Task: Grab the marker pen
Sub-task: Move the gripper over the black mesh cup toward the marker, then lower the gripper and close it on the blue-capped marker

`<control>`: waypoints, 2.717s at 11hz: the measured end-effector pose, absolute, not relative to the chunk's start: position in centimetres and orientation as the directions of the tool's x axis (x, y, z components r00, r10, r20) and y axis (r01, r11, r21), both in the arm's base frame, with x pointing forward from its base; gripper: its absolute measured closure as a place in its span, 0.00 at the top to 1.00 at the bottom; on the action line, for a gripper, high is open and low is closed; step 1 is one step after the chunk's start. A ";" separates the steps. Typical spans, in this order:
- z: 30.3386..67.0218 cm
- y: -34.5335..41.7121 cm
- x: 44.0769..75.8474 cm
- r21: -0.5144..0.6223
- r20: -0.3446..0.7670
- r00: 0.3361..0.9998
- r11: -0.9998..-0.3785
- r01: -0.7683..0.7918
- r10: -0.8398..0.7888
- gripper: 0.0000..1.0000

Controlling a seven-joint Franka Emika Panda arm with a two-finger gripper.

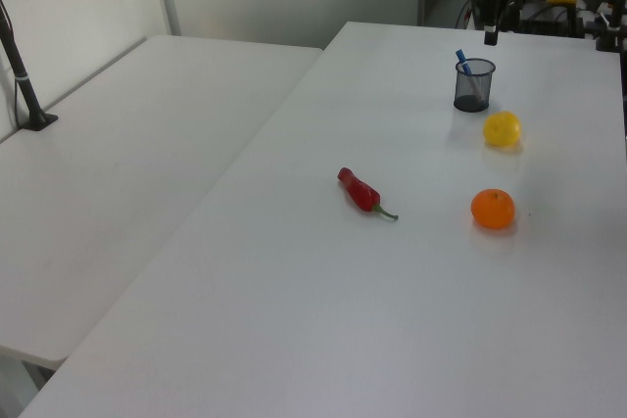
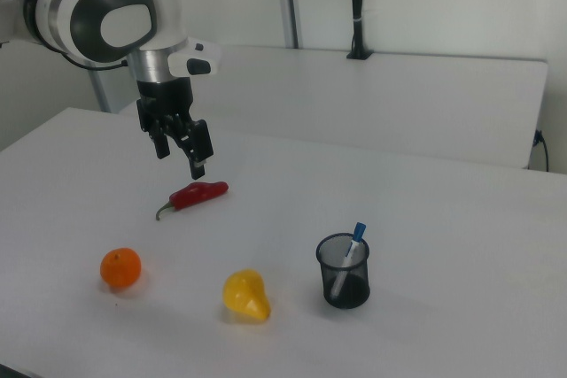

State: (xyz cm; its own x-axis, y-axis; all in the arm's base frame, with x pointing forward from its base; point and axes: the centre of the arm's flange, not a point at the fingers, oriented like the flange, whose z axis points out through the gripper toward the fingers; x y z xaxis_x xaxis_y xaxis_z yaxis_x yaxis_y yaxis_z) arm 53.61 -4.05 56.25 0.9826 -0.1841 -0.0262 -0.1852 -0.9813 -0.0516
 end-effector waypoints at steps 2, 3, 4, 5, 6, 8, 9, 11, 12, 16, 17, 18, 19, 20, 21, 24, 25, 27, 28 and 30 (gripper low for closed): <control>56.3 -4.1 53.6 -0.049 -0.025 0.983 -0.981 -0.185 -0.184 1.00; 56.4 -4.2 53.6 -0.049 -0.023 0.982 -0.981 -0.187 -0.186 1.00; 56.5 -4.4 53.5 -0.049 -0.024 0.982 -0.981 -0.190 -0.189 1.00; 56.7 -4.8 53.4 -0.049 -0.026 0.980 -0.979 -0.196 -0.195 1.00; 57.1 -5.2 53.3 -0.050 -0.023 0.979 -0.978 -0.203 -0.203 1.00; 58.0 -6.4 53.3 -0.051 -0.004 0.974 -0.973 -0.225 -0.225 1.00; 58.6 -7.2 53.3 -0.052 0.008 0.971 -0.970 -0.238 -0.239 1.00; 59.2 -9.1 53.2 -0.053 0.028 0.965 -0.965 -0.257 -0.259 1.00; 59.3 -10.6 53.2 -0.055 0.046 0.961 -0.961 -0.271 -0.274 1.00; 57.2 -18.2 54.9 -0.039 0.180 0.925 -0.942 -0.333 -0.334 1.00; 56.0 -19.6 55.8 -0.028 0.207 0.914 -0.936 -0.352 -0.350 1.00; 54.7 -20.7 56.5 -0.017 0.225 0.905 -0.930 -0.367 -0.361 1.00; 53.6 -21.6 57.2 -0.007 0.245 0.897 -0.925 -0.379 -0.369 1.00; 52.4 -22.5 57.8 0.002 0.262 0.889 -0.921 -0.390 -0.376 1.00; 51.2 -23.4 58.4 0.012 0.279 0.881 -0.916 -0.402 -0.383 1.00; 47.7 -25.5 59.6 0.036 0.302 0.867 -0.904 -0.427 -0.397 1.00; 46.8 -25.8 59.9 0.042 0.304 0.865 -0.902 -0.430 -0.398 1.00; 45.7 -26.1 60.2 0.049 0.301 0.866 -0.900 -0.433 -0.400 1.00; 45.5 -26.2 60.2 0.051 0.298 0.866 -0.899 -0.434 -0.401 1.00; 45.0 -26.2 60.3 0.054 0.290 0.869 -0.899 -0.434 -0.402 1.00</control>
State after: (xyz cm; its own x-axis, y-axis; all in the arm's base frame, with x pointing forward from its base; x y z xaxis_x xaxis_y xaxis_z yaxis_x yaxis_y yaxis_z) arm 60.29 -26.23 44.96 0.8687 -0.4017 0.2899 -0.4337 -0.8994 0.0536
